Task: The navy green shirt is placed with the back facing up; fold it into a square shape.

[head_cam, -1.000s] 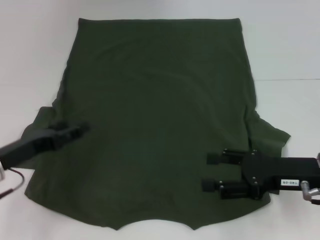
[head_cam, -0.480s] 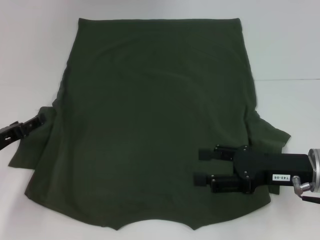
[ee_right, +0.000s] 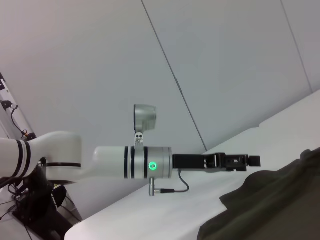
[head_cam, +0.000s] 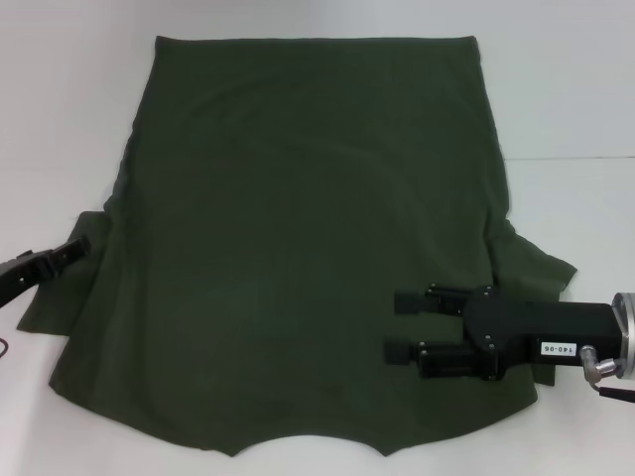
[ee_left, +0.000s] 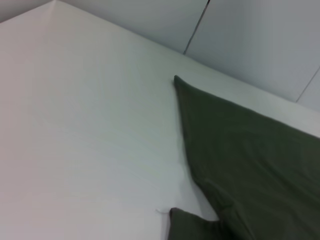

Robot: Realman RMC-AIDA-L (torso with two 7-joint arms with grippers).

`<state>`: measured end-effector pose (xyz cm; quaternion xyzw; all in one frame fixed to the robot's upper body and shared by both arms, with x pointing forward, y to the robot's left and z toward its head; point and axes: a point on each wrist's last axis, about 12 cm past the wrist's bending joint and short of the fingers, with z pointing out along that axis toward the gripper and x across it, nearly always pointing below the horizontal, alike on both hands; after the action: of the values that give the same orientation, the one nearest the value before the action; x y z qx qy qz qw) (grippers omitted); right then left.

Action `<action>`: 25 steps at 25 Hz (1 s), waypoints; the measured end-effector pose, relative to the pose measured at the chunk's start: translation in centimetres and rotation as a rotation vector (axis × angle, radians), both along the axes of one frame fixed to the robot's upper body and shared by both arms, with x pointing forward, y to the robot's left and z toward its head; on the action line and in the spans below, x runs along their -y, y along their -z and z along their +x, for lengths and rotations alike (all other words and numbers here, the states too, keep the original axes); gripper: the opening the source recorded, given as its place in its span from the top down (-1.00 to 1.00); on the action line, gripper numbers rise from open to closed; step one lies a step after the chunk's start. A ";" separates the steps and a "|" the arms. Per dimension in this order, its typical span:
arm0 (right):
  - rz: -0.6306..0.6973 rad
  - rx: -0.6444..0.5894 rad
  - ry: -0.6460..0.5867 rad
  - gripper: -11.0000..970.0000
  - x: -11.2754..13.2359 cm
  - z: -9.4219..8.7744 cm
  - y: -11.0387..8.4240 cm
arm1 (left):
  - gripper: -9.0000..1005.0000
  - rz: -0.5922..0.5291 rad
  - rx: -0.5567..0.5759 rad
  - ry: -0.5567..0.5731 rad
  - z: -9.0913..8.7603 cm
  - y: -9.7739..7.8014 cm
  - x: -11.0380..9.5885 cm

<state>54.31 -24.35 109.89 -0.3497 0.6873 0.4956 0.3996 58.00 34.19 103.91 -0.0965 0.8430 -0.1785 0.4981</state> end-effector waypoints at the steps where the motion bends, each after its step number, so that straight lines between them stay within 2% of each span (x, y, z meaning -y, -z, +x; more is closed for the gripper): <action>1: 0.002 0.001 0.001 -0.82 0.0 0.0 0.0 | -0.83 0.009 -0.005 -0.003 0.1 0.1 0.1; 14: 0.004 -0.002 0.009 -0.82 0.1 -0.1 0.1 | -0.83 0.067 -0.029 -0.019 0.5 0.7 0.5; 25: 0.000 -0.001 0.015 -0.82 0.2 0.0 0.1 | -0.83 0.094 -0.035 0.020 0.6 0.8 1.1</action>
<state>54.30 -24.52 109.78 -0.3442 0.6901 0.4929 0.4029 58.62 33.10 103.10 -0.0678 0.8600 -0.1420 0.4855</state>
